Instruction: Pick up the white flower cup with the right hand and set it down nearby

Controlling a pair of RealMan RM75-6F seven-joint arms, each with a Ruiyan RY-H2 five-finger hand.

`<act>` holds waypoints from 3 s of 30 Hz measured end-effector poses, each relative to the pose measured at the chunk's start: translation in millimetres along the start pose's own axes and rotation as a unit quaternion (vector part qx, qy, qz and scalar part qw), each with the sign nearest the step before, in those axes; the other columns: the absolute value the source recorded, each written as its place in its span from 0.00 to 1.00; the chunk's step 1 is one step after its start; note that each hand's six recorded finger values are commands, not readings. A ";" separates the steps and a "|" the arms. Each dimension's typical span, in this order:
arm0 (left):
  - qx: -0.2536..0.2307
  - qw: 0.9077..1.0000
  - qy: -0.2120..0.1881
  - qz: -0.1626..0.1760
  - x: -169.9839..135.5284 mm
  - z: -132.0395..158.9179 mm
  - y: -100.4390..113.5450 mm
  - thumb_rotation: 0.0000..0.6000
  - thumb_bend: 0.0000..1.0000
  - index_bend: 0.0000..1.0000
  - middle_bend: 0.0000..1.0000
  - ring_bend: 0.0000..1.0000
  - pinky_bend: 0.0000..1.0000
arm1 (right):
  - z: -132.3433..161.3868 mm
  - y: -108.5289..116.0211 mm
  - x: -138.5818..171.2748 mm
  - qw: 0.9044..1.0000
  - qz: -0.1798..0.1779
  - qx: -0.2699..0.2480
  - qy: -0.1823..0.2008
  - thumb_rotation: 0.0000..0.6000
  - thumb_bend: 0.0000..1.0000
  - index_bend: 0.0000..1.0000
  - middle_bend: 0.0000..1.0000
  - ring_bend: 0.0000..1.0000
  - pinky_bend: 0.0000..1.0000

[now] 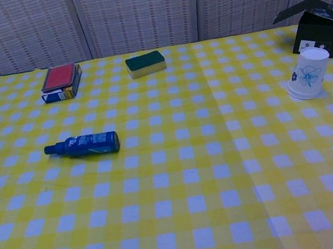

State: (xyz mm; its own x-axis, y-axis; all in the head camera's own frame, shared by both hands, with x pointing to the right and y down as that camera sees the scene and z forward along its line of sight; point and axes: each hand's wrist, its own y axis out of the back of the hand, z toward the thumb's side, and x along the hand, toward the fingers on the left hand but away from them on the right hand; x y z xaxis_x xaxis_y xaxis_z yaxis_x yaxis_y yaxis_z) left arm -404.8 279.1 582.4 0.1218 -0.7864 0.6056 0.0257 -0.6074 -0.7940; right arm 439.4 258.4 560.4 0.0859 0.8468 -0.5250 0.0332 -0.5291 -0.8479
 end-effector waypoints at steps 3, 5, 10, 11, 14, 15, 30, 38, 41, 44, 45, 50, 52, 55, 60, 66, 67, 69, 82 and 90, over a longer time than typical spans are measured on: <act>-0.001 1.000 -0.003 0.000 3.3 1.0 -0.2 1.00 0.26 0.04 0.00 0.00 0.23 | -1.7 1.4 1.3 1.000 -0.001 -0.001 -0.002 1.00 0.19 0.04 0.00 0.00 0.00; -0.002 1.000 -0.007 0.001 4.5 2.3 0.5 1.00 0.26 0.04 0.00 0.00 0.23 | -3.0 3.7 3.5 1.000 -0.005 -0.003 -0.006 1.00 0.19 0.04 0.00 0.00 0.00; -0.004 1.000 -0.017 0.009 2.5 6.0 4.1 1.00 0.26 0.04 0.00 0.00 0.23 | -2.1 13.1 8.5 1.000 -0.020 -0.016 -0.014 1.00 0.19 0.04 0.00 0.00 0.00; -0.005 1.000 -0.018 0.011 1.6 6.1 5.2 1.00 0.26 0.04 0.00 0.00 0.23 | -1.6 15.0 8.5 1.000 -0.020 -0.017 -0.014 1.00 0.19 0.04 0.00 0.00 0.00; -0.008 1.000 -0.017 0.011 0.8 5.3 5.9 1.00 0.26 0.04 0.00 0.00 0.23 | 2.4 23.0 3.8 1.000 -0.017 -0.019 -0.011 1.00 0.19 0.04 0.00 0.00 0.00; -0.009 1.000 -0.016 0.011 0.5 5.1 5.9 1.00 0.26 0.04 0.00 0.00 0.23 | 4.0 26.7 0.8 1.000 -0.015 -0.019 -0.009 1.00 0.19 0.04 0.00 0.00 0.00; -0.015 1.000 0.001 0.006 1.1 -4.1 6.8 1.00 0.26 0.04 0.00 0.00 0.23 | 30.6 69.0 -129.4 0.994 0.097 -0.037 -0.018 1.00 0.21 0.04 0.00 0.00 0.00; -0.015 1.000 0.009 -0.006 7.2 -9.0 1.9 1.00 0.32 0.04 0.00 0.00 0.23 | 39.1 78.5 -206.2 0.991 0.116 -0.041 -0.044 1.00 0.21 0.04 0.00 0.00 0.00; -0.016 1.000 0.012 -0.007 9.1 -10.7 1.0 1.00 0.32 0.04 0.00 0.00 0.23 | 39.9 74.8 -226.3 0.990 0.122 -0.039 -0.055 1.00 0.21 0.06 0.00 0.00 0.00; -0.016 1.000 0.015 -0.009 10.4 -12.3 0.2 1.00 0.32 0.04 0.00 0.00 0.23 | 42.2 66.5 -241.0 0.988 0.135 -0.039 -0.060 1.00 0.21 0.06 0.00 0.00 0.00; -0.016 1.000 0.016 -0.009 10.6 -12.7 0.0 1.00 0.32 0.04 0.00 0.00 0.23 | 43.1 63.4 -244.3 0.988 0.140 -0.040 -0.060 1.00 0.21 0.06 0.00 0.00 0.00; -0.016 1.000 0.021 -0.009 11.5 -15.1 0.1 1.00 0.32 0.04 0.00 0.00 0.23 | 47.7 47.0 -253.9 0.983 0.169 -0.041 -0.058 1.00 0.22 0.07 0.00 0.00 0.00; -0.016 1.000 0.022 -0.009 11.5 -15.2 0.1 1.00 0.32 0.04 0.00 0.00 0.23 | 49.6 43.1 -256.5 0.982 0.176 -0.041 -0.057 1.00 0.22 0.08 0.00 0.00 0.00; -0.015 1.000 0.022 -0.009 11.4 -15.0 -0.2 1.00 0.32 0.04 0.00 0.00 0.23 | 50.3 38.9 -259.7 0.981 0.180 -0.042 -0.057 1.00 0.22 0.08 0.00 0.00 0.00; -0.015 1.000 0.023 -0.009 11.6 -15.0 -0.9 1.00 0.32 0.04 0.00 0.00 0.23 | 51.7 30.9 -265.6 0.980 0.188 -0.041 -0.055 1.00 0.22 0.09 0.00 0.00 0.00; -0.015 1.000 0.026 -0.008 12.5 -17.8 0.0 1.00 0.32 0.04 0.00 0.00 0.23 | 54.1 19.5 -272.1 0.978 0.196 -0.040 -0.053 1.00 0.22 0.11 0.00 0.00 0.00; -0.015 1.000 0.026 -0.008 12.5 -17.9 0.1 1.00 0.32 0.04 0.00 0.00 0.23 | 54.4 18.0 -273.0 0.978 0.197 -0.039 -0.053 1.00 0.22 0.11 0.00 0.00 0.00; -0.016 1.000 0.026 -0.008 12.4 -18.1 0.2 1.00 0.32 0.04 0.00 0.00 0.23 | 54.6 16.0 -274.5 0.978 0.198 -0.039 -0.053 1.00 0.22 0.11 0.00 0.00 0.00; -0.018 0.999 0.028 -0.006 12.0 -21.1 1.9 1.00 0.32 0.04 0.00 0.00 0.23 | 61.1 2.8 -286.0 0.977 0.203 -0.039 -0.051 1.00 0.22 0.20 0.00 0.00 0.00; -0.018 0.999 0.029 -0.007 12.1 -22.3 1.7 1.00 0.32 0.04 0.00 0.00 0.23 | 62.8 -2.3 -289.4 0.977 0.205 -0.039 -0.051 1.00 0.22 0.24 0.00 0.00 0.00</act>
State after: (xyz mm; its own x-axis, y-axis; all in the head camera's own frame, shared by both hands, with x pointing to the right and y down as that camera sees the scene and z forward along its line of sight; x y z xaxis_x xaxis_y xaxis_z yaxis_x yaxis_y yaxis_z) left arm -425.4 266.0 589.6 0.0647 -0.7824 0.6195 -0.0087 -0.6212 -0.7836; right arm 352.0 18.0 709.7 0.0083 0.5621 -0.8271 0.0923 -0.8240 -0.5590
